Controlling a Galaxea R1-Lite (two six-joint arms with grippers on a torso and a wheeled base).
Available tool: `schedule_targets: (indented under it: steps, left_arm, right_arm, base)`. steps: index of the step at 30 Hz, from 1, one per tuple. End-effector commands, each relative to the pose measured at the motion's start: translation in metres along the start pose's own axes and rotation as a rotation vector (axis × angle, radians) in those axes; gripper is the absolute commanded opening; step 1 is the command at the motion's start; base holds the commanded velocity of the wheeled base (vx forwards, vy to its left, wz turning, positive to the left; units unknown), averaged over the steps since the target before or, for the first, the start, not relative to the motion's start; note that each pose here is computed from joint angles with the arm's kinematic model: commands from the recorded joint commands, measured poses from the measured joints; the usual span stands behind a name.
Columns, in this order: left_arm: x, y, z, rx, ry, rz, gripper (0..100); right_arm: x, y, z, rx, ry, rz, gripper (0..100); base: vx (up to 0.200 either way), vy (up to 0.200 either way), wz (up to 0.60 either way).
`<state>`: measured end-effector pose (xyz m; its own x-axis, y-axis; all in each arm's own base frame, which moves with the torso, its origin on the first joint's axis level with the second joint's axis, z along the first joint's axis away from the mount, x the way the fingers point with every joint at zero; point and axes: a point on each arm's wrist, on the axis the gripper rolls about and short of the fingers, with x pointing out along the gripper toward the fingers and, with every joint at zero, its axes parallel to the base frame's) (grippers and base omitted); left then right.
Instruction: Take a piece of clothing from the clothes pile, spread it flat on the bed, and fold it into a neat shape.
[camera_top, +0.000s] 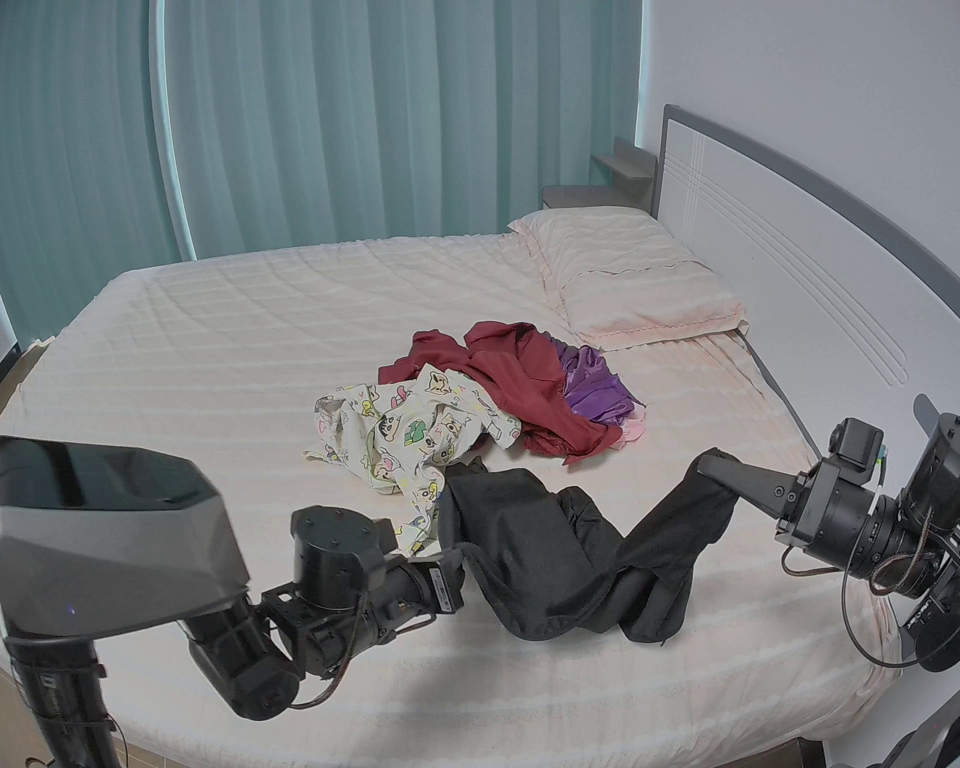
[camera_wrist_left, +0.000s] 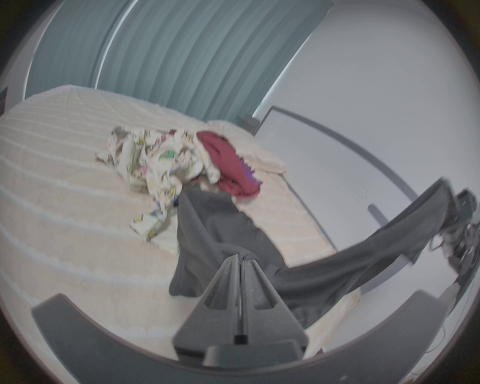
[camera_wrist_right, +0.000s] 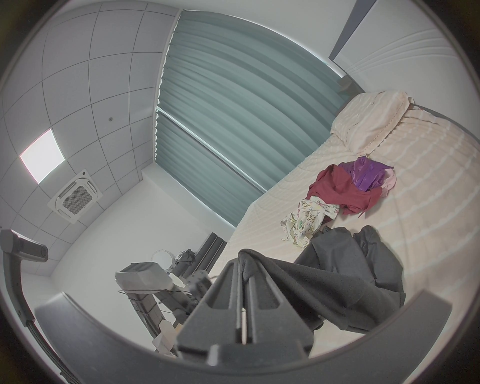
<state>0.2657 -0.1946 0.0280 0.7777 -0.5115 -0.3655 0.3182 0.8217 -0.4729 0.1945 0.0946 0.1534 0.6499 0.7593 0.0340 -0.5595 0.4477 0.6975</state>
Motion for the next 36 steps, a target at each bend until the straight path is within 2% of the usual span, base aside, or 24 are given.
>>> schedule_targets:
  steps: [1,2,4,5,6,8,10,14,16,19,22,24,25,31,36]
  left_arm:
    - [-0.070,-0.035,0.058,-0.040,-0.251,-0.088,0]
    - [-0.076,-0.038,0.065,-0.043,-0.288,-0.088,0]
    - [-0.076,-0.038,0.065,-0.043,-0.288,-0.088,0]
    - [-0.092,-0.047,0.081,-0.049,-0.374,-0.109,0]
    - [-0.097,-0.050,0.085,-0.043,-0.393,-0.122,0]
    - [-0.106,-0.058,0.093,-0.027,-0.425,-0.148,0]
    - [-0.111,-0.063,0.097,-0.012,-0.422,-0.154,0]
    - [-0.108,-0.065,0.096,-0.004,-0.401,-0.129,0]
    - [-0.104,-0.063,0.093,-0.006,-0.398,-0.095,0]
    - [-0.089,-0.058,0.076,-0.001,-0.343,-0.037,0]
    - [-0.076,-0.052,0.063,0.000,-0.305,0.018,0]
    - [-0.076,-0.052,0.063,0.000,-0.305,0.020,0]
    - [-0.071,-0.050,0.055,-0.004,-0.290,0.052,0]
    - [-0.073,-0.049,0.047,-0.039,-0.260,0.051,0]
    - [-0.080,-0.044,0.042,-0.033,-0.243,0.067,0]
  right_arm:
    - [0.021,0.009,-0.004,-0.008,0.021,0.052,0]
    - [0.023,0.018,0.000,-0.025,-0.004,0.081,0]
    - [0.023,0.018,0.000,-0.025,-0.004,0.081,0]
    - [0.024,0.048,0.021,-0.074,-0.109,0.179,0]
    - [0.022,0.059,0.026,-0.087,-0.134,0.217,0]
    - [0.018,0.074,0.029,-0.100,-0.153,0.276,0]
    - [0.016,0.079,0.027,-0.099,-0.141,0.298,0]
    - [0.020,0.069,0.019,-0.076,-0.106,0.261,0]
    - [0.027,0.054,0.015,-0.060,-0.085,0.204,0]
    - [0.035,0.037,0.003,-0.039,-0.037,0.143,0]
    - [0.038,0.029,-0.002,-0.023,-0.014,0.117,0]
    - [0.037,0.029,-0.003,-0.023,-0.014,0.117,0]
    - [0.035,0.025,-0.008,-0.013,0.006,0.095,0]
    - [0.030,0.021,-0.011,-0.007,-0.012,0.050,0]
    - [0.026,0.017,-0.015,0.003,-0.015,0.012,0]
  base:
    - [0.000,0.000,0.00]
    - [0.000,0.000,0.00]
    - [0.000,0.000,0.00]
    - [0.000,0.000,0.00]
    - [0.000,0.000,0.00]
    - [0.000,0.000,0.00]
    - [0.000,0.000,0.00]
    - [0.000,0.000,0.00]
    - [0.000,0.000,0.00]
    - [0.000,0.000,0.00]
    - [0.000,0.000,0.00]
    - [0.000,0.000,0.00]
    - [0.000,0.000,0.00]
    - [0.000,0.000,0.00]
    - [-0.040,0.000,0.00]
